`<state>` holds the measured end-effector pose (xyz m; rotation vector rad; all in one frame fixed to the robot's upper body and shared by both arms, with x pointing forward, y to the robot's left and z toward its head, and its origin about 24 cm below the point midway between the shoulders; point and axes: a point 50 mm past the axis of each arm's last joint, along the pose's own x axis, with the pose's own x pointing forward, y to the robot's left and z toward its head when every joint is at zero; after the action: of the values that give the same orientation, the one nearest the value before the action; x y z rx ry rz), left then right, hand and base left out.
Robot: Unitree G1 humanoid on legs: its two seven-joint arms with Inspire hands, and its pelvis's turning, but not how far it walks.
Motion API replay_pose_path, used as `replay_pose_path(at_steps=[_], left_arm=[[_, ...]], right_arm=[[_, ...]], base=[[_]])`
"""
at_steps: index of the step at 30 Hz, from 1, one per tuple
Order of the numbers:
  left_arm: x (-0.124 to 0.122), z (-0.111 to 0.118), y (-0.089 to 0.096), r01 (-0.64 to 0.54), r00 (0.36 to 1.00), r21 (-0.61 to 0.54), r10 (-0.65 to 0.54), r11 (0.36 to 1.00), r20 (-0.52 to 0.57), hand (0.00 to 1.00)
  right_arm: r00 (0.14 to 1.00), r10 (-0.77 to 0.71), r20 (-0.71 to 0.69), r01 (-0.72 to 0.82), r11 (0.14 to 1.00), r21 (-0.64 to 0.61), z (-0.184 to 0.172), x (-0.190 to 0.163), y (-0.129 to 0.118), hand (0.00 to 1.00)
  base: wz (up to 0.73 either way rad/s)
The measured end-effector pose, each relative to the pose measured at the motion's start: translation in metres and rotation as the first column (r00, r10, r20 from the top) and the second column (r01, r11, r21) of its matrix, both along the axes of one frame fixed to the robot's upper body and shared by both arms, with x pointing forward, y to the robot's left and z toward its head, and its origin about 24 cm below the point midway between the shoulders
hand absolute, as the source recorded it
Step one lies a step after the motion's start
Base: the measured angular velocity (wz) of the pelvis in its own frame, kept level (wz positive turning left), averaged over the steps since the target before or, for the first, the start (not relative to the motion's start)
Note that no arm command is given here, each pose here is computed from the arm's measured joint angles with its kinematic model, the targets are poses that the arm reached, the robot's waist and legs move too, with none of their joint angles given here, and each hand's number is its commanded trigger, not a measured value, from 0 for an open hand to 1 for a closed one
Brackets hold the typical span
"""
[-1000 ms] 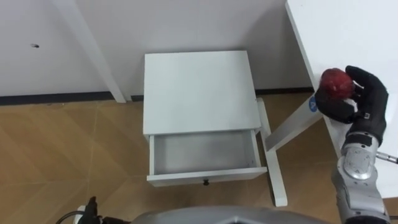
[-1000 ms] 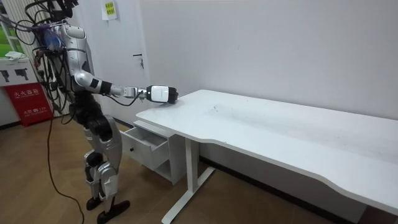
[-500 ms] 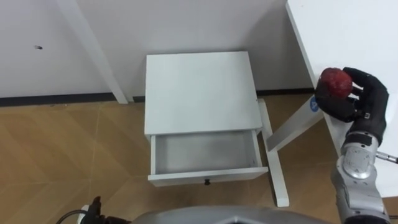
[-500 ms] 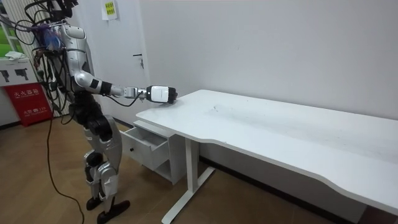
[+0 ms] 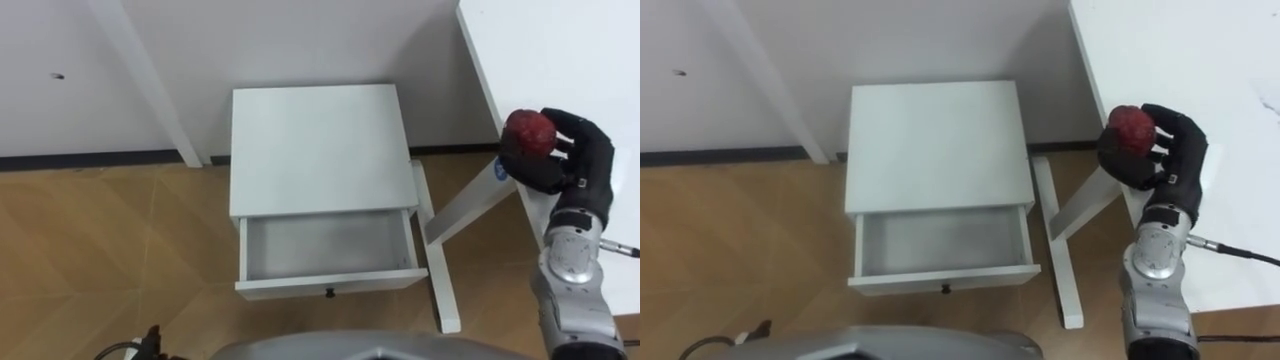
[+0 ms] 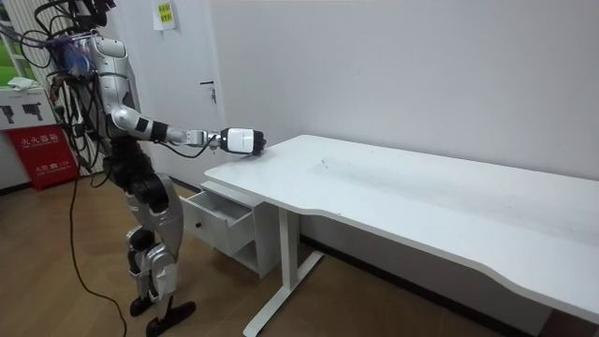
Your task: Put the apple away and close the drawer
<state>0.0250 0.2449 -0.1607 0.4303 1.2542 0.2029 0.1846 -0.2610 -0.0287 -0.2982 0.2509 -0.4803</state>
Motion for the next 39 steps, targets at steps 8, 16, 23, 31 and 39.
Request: replay_pose_path(at_steps=[8,16,23,31,39], left_arm=[[0.008,0.001,0.0,0.007,1.0,0.009,-0.008,1.0,0.022,0.0],[0.013,0.001,-0.001,0.037,0.999,0.021,-0.037,0.999,0.03,0.0],[0.02,0.001,-0.005,0.068,0.996,0.007,-0.068,0.998,0.054,0.0],[0.023,0.0,-0.009,0.079,0.995,-0.026,-0.077,0.997,0.061,0.0],[0.034,0.002,-0.008,0.099,0.992,-0.038,-0.095,0.994,0.083,0.0]], right_arm=[[0.996,0.082,-0.025,-0.082,0.996,-0.031,0.001,0.003,0.005,1.0],[0.954,0.283,-0.095,-0.283,0.959,0.012,-0.01,0.006,0.036,1.0],[0.788,0.583,-0.2,-0.568,0.813,0.131,-0.028,-0.001,0.085,1.0],[0.726,0.655,-0.208,-0.641,0.755,0.139,-0.026,0.002,0.091,1.0],[0.655,0.734,-0.18,-0.718,0.679,0.153,-0.017,0.006,0.105,1.0]], base=[[-0.01],[0.02],[0.1],[0.06],[-0.01]])
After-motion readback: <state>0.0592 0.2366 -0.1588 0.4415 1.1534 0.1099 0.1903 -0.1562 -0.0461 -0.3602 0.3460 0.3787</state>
